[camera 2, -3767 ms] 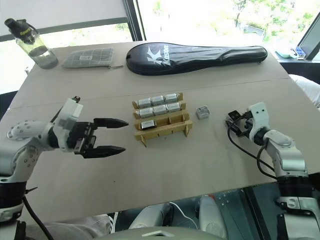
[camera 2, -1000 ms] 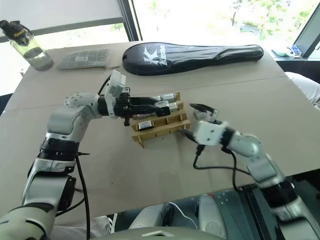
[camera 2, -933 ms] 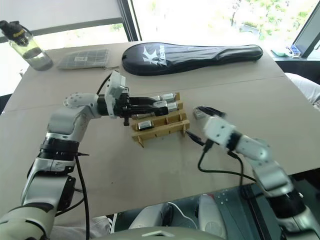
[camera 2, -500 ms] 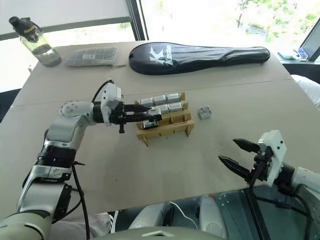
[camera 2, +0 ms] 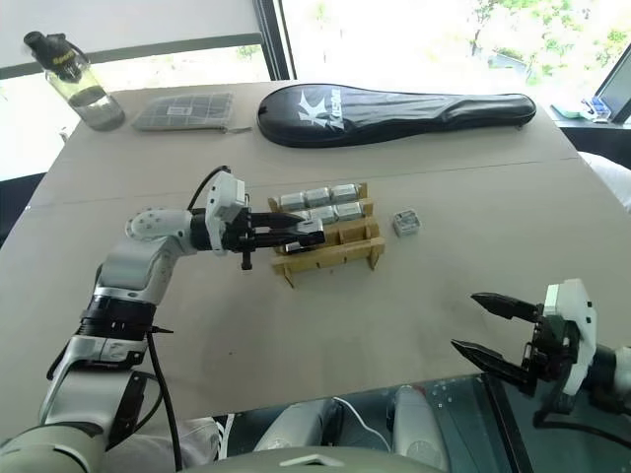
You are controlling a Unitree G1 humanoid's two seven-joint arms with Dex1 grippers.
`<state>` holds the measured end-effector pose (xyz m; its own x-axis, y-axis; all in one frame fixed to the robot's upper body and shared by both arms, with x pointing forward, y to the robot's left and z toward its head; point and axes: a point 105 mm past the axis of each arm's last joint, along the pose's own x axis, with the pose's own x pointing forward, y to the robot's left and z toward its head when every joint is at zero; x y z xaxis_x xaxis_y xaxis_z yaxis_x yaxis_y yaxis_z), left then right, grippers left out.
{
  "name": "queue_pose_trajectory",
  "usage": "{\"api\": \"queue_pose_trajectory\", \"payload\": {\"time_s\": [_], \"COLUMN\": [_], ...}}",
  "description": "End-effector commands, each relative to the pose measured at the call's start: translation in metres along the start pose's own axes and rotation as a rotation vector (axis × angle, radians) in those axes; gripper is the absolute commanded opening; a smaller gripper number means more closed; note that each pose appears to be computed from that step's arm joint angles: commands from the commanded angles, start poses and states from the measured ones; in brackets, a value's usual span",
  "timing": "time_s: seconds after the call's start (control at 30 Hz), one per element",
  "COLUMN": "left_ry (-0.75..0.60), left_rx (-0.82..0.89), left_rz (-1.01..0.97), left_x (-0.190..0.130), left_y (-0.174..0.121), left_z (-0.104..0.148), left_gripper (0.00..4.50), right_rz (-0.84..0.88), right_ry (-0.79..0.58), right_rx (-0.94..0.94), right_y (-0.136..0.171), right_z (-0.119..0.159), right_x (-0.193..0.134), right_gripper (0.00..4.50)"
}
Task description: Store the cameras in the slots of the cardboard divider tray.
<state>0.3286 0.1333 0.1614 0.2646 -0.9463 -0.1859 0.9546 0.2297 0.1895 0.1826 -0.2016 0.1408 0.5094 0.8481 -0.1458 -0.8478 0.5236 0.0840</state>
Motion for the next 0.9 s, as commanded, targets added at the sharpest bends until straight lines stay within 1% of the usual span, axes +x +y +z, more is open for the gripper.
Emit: {"api": "queue_pose_trajectory", "payload": {"time_s": [0.03,0.2,0.33,0.4,0.63,0.83,0.9], "left_ry": [-0.01,-0.016,-0.07,-0.058,0.007,0.024,0.045], "left_rx": [0.014,0.016,0.022,0.033,0.034,0.024,0.026], "left_rz": [-0.003,-0.004,0.013,0.007,-0.012,-0.028,-0.024], "left_x": [0.005,0.018,0.028,0.03,0.023,0.014,0.012], "left_y": [-0.003,-0.002,0.006,0.006,0.004,0.002,0.003], "left_z": [0.002,-0.002,0.01,0.009,-0.007,-0.009,-0.015], "left_gripper": [0.7,0.7,0.7,0.7,0.7,0.7,0.7], "right_rz": [0.006,0.007,0.007,0.003,-0.007,-0.012,-0.012], "right_ry": [-0.04,-0.053,-0.054,-0.06,-0.071,-0.072,-0.077], "right_rx": [-0.026,-0.021,-0.021,-0.021,-0.018,-0.016,-0.015], "right_y": [0.0,0.0,0.0,0.0,0.001,0.0,-0.001], "right_z": [0.009,0.009,0.009,0.009,0.009,0.007,0.008], "right_x": [-0.001,0.0,0.001,0.001,0.0,-0.001,0.0], "right_gripper": [4.4,4.4,4.4,4.4,4.4,4.4,4.4]}}
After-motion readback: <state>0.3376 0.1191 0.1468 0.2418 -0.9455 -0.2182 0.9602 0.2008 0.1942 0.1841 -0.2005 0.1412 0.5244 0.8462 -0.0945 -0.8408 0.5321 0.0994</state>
